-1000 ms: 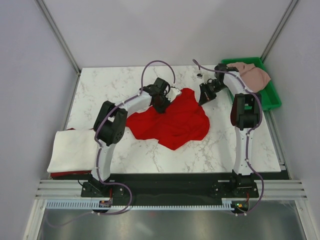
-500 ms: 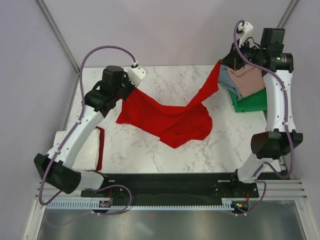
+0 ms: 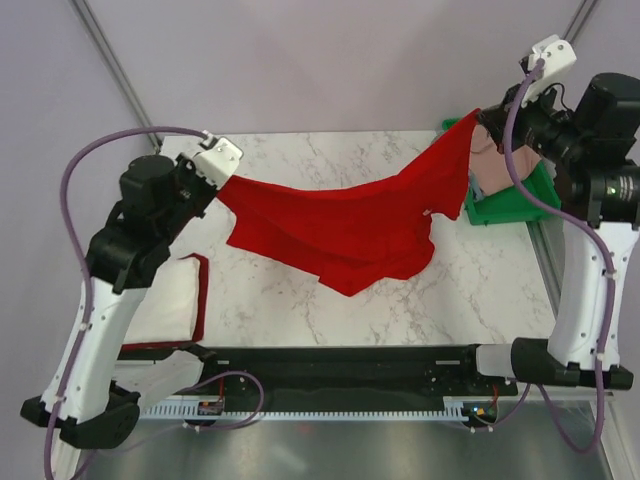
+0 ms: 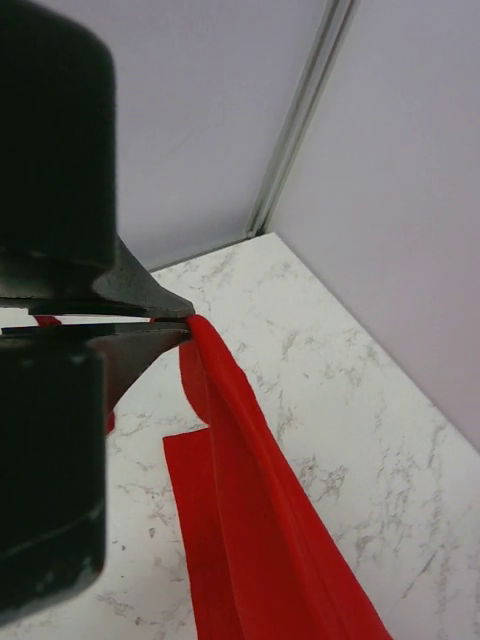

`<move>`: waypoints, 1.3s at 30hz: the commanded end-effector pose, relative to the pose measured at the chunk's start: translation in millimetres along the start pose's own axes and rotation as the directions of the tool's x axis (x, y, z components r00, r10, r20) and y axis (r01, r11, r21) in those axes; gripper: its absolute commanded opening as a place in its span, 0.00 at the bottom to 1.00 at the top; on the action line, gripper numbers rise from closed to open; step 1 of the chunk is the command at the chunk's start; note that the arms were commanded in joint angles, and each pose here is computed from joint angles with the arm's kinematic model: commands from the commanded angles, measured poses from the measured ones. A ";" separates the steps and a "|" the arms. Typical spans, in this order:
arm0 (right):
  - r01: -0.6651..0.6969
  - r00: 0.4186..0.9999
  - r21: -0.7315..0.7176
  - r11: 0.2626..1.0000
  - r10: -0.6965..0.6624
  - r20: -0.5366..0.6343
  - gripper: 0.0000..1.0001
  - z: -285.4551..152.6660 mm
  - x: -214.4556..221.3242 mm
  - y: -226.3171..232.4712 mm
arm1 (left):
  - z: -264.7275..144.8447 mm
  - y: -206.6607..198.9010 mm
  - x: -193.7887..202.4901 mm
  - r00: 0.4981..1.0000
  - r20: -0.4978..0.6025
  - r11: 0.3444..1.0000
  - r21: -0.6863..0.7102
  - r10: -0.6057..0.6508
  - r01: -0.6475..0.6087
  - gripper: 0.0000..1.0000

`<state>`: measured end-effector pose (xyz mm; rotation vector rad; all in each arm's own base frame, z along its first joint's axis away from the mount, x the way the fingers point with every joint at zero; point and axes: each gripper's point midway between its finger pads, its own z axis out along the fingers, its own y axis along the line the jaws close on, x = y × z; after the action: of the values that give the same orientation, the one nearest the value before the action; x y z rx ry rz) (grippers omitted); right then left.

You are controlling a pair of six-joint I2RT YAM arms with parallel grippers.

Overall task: Fold and stack the t-shirts
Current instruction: Flatten the tshirt out

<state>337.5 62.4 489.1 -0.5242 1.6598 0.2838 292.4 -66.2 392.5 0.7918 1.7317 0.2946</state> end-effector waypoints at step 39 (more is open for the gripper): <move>0.155 0.789 0.583 0.798 -0.455 0.413 0.00 -201.5 -174.7 4.6 | -132.2 100.7 -86.1 0.922 0.315 0.940 -0.320 0.226 -0.121 0.02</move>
<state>67.1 15.7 721.5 -0.2447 0.8115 -0.2405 137.1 -11.6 574.8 0.6522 1.1764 0.3734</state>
